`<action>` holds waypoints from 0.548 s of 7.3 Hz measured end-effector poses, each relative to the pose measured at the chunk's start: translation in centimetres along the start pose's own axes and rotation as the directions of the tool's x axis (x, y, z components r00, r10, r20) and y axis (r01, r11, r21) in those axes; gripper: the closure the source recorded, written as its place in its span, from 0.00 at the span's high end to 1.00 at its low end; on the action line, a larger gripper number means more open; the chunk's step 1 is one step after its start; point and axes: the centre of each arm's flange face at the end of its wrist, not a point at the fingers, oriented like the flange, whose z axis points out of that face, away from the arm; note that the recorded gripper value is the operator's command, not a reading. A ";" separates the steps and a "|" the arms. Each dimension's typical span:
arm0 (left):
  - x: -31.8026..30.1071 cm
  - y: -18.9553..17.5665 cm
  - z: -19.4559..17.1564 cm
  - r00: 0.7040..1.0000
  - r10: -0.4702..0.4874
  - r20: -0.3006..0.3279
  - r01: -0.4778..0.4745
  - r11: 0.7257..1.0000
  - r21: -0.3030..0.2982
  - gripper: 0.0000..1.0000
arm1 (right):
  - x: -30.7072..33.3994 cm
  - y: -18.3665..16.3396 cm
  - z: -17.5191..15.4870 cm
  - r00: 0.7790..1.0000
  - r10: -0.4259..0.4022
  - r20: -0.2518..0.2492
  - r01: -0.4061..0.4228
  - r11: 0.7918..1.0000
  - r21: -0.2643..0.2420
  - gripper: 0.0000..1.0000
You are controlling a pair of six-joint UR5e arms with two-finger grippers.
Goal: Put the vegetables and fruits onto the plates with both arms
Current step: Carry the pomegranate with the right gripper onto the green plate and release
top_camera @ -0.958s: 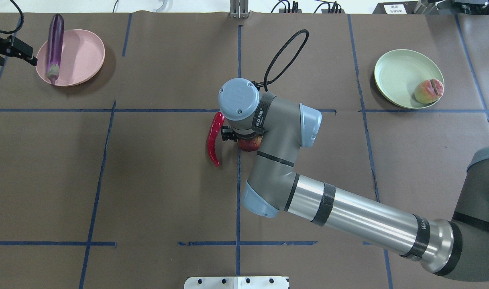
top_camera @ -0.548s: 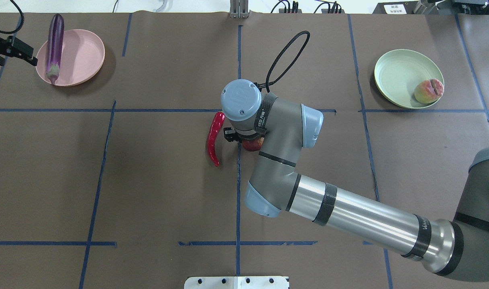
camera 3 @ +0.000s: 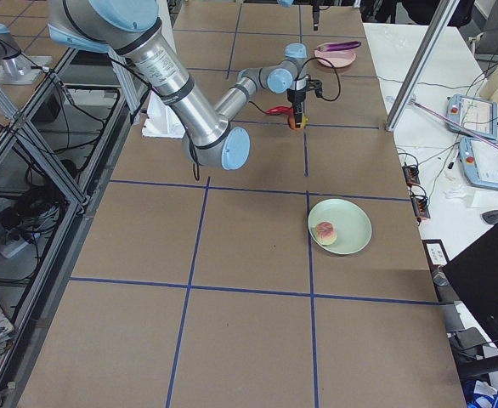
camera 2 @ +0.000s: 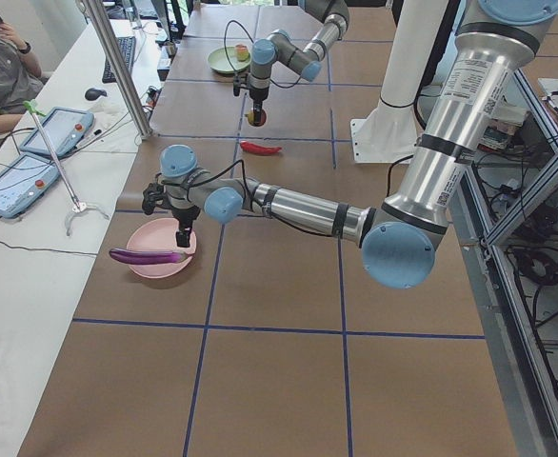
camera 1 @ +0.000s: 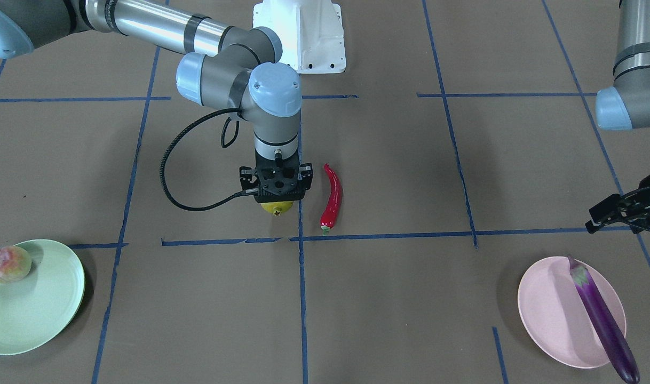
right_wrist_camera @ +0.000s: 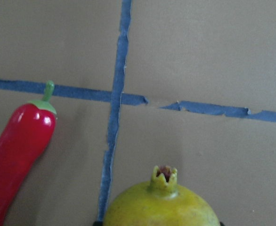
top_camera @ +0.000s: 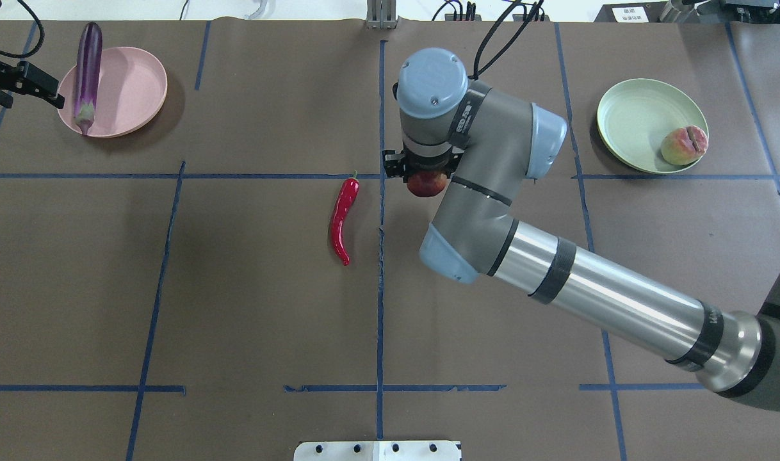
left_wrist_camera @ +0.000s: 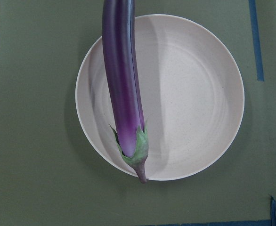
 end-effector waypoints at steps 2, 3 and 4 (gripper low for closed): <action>0.7 0.4 0.8 1.000 0.011 -0.002 -0.011 1.000 -0.012 1.00 | 14.2 -7.0 -1.7 0.992 -0.128 -0.014 0.128 0.992 -0.020 0.02; 0.9 0.4 1.0 1.000 0.013 -0.002 -0.013 1.000 -0.017 1.00 | 21.8 -9.4 -2.0 0.978 -0.205 -0.033 0.204 0.978 -0.034 0.02; 1.1 0.5 1.2 1.000 0.016 -0.003 -0.016 1.000 -0.019 1.00 | 28.2 -11.1 -1.4 0.964 -0.261 -0.046 0.258 0.964 -0.057 0.02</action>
